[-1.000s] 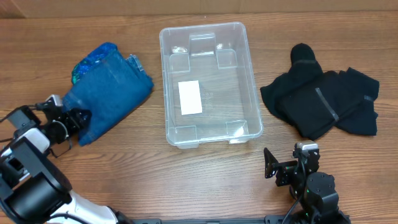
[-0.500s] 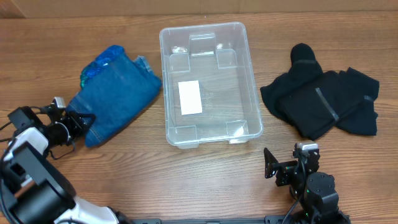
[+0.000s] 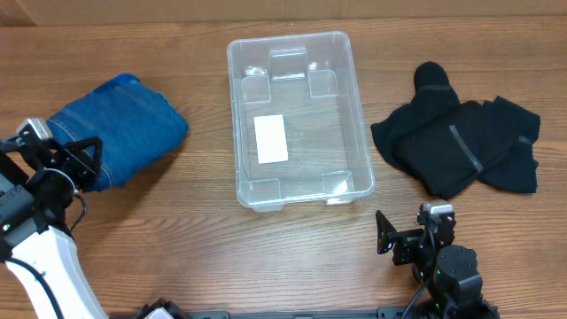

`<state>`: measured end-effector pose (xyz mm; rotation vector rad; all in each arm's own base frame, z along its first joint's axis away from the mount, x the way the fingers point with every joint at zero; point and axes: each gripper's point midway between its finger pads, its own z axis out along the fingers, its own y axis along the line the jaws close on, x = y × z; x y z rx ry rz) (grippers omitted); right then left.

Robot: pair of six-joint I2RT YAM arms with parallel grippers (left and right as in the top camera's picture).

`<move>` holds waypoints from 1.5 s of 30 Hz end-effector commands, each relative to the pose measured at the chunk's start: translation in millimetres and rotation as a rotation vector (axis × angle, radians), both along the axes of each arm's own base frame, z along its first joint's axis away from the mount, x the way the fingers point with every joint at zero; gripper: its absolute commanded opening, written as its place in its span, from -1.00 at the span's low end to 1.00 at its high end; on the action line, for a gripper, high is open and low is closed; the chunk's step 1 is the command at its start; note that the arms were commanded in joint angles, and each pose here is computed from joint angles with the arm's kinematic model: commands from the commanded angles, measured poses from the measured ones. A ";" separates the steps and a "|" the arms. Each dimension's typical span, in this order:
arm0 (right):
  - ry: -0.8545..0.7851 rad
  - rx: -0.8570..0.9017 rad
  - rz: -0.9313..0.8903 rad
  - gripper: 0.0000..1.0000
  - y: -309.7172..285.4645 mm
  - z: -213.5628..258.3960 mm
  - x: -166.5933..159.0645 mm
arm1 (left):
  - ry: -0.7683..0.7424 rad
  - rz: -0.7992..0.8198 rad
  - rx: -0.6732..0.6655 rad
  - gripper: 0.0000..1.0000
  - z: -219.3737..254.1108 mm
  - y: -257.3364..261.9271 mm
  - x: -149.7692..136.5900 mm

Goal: Pack container
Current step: 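Lift the denim with the left gripper and lower it into the bin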

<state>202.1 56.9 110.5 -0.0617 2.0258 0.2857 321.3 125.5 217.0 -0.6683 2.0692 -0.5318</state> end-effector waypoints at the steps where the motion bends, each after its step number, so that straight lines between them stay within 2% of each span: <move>1: 0.000 -0.011 -0.010 1.00 -2.3 -5.3 0.9 | -0.179 -0.114 -0.134 -0.92 56.1 -34.4 0.3; 5: 0.000 -0.011 -0.010 1.00 -2.3 -5.2 1.0 | -0.324 -0.193 -0.230 -0.92 100.7 -48.1 6.0; 10: 0.000 -0.011 -0.010 1.00 -2.3 -5.3 0.9 | -0.556 -0.199 -0.205 -0.92 188.5 -57.5 -5.0; 13: 0.000 -0.011 -0.010 1.00 -2.3 -5.3 0.9 | -0.573 -0.165 -0.293 -0.92 208.1 -69.8 -13.8; 15: 0.000 -0.011 -0.010 1.00 -2.3 -5.3 0.9 | -0.558 -0.114 -0.381 -0.92 211.7 -82.6 -12.7; 18: 0.000 -0.011 -0.010 1.00 -2.3 -5.3 0.9 | -0.568 -0.049 -0.444 -0.92 218.3 -104.2 -8.6; 24: 0.000 -0.011 -0.010 1.00 -2.3 -5.2 1.0 | -0.458 0.108 -0.615 -0.92 193.3 -173.5 16.1; 33: 0.000 -0.011 -0.010 1.00 -2.3 -5.3 0.9 | -0.352 0.379 -0.709 -0.92 115.3 -287.9 49.2; 38: 0.000 -0.011 -0.010 1.00 -2.3 -5.3 0.9 | -0.358 0.395 -0.711 -0.92 87.1 -314.7 72.5; 45: 0.000 -0.011 -0.010 1.00 -2.3 -5.2 1.0 | -0.456 0.413 -0.649 -0.92 102.0 -306.7 77.5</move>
